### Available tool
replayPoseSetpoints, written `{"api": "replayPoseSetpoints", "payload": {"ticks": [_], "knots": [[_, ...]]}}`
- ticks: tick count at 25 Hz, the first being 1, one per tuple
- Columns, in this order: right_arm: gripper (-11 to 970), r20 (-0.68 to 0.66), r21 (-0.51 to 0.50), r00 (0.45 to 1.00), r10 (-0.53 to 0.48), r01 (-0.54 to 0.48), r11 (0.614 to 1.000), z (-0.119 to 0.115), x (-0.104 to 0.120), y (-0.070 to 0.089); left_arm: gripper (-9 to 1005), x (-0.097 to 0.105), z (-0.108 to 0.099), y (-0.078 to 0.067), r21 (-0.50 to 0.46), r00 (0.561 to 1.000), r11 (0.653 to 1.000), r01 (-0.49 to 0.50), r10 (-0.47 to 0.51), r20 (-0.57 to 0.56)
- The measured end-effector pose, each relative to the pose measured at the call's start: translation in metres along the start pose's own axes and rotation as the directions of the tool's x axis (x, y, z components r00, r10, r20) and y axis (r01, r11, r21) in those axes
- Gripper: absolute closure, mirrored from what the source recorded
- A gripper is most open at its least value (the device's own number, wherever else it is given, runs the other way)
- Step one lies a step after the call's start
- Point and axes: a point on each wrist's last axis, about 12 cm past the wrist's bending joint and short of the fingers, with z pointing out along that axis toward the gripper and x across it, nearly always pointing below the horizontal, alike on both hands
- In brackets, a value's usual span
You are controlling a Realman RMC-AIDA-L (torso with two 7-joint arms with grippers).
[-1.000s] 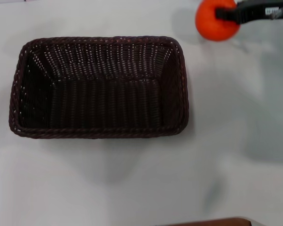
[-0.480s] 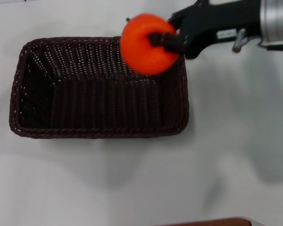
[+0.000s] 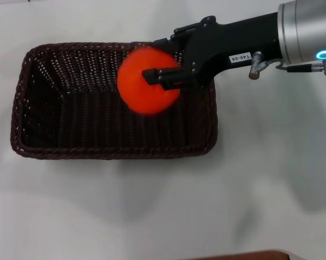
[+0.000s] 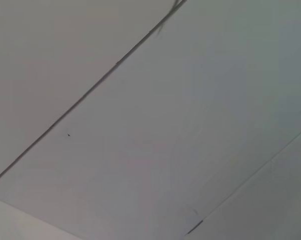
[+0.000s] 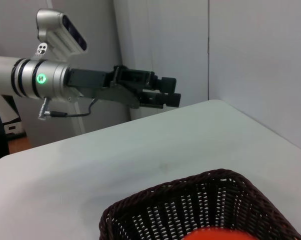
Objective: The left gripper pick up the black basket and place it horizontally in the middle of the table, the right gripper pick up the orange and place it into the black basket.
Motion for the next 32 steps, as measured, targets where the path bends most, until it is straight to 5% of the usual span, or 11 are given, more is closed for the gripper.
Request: {"api": "replayPoseSetpoints", "payload": {"ticks": [11,14,18,21,26,32], "knots": [[69,-0.149,-0.06,0.988,0.051,-0.06,0.996,-0.024,-0.018,0.019,438,0.013,-0.007,0.01,-0.023,0.987,0.993,-0.119,0.121,0.109],[55,-0.268,-0.143,0.961,0.074,-0.115,0.983,-0.041,-0.031,0.034,439,0.022,-0.009,0.013,-0.05,0.962,0.98,-0.193,0.199,0.187],[36,-0.498,-0.213,0.862,0.09,-0.223,0.951,-0.063,-0.064,0.048,439,0.037,-0.014,0.017,-0.116,0.907,0.951,-0.288,0.309,0.287],[22,-0.686,-0.258,0.727,0.036,-0.289,0.922,-0.077,-0.095,0.05,439,0.046,-0.019,0.021,-0.186,0.865,0.927,-0.326,0.372,0.336],[17,-0.832,-0.437,0.524,-0.182,-0.417,0.797,-0.085,-0.153,0.043,438,0.058,-0.028,0.028,-0.298,0.811,0.879,-0.373,0.465,0.356],[17,-0.845,-0.518,0.469,-0.257,-0.599,0.611,-0.086,-0.192,0.036,438,0.074,-0.037,0.032,-0.397,0.76,0.838,-0.375,0.523,0.386]]}}
